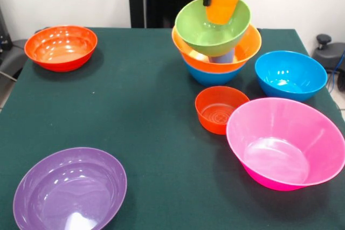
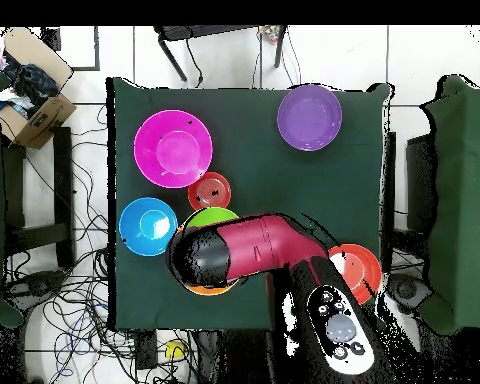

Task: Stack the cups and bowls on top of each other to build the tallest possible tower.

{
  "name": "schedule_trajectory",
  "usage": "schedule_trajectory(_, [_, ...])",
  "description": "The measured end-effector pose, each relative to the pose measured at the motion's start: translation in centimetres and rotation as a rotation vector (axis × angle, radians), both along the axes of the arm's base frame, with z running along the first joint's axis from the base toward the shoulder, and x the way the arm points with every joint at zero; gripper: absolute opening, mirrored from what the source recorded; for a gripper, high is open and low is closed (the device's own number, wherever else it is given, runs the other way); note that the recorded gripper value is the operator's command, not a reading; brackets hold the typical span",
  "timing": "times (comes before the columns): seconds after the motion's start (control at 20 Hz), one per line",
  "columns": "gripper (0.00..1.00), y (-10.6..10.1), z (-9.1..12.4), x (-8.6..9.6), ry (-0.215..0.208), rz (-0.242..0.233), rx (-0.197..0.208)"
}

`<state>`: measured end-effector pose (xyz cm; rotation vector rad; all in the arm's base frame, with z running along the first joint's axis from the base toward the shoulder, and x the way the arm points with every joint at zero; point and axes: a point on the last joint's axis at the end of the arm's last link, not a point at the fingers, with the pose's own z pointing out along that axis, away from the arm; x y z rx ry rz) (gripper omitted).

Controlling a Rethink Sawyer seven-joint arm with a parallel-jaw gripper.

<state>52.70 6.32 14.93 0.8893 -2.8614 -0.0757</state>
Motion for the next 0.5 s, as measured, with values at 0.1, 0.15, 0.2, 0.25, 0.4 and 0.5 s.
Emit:
schedule_trajectory(0.1, [0.00,-0.1,-0.2,-0.1,0.004,-0.003,-0.001])
schedule_trajectory(0.15, [0.00,-0.4,-0.6,-0.2,0.012,-0.008,-0.003])
schedule_trajectory(0.2, [0.00,-0.4,-0.7,-0.2,0.015,-0.011,-0.004])
schedule_trajectory(0.25, [0.00,-0.5,-0.8,-0.3,0.018,-0.013,-0.004])
schedule_trajectory(0.4, [0.00,-0.8,-1.2,-0.6,0.030,-0.020,-0.008])
schedule_trajectory(0.5, [0.00,-1.0,-1.3,-0.8,0.041,-0.024,-0.012])
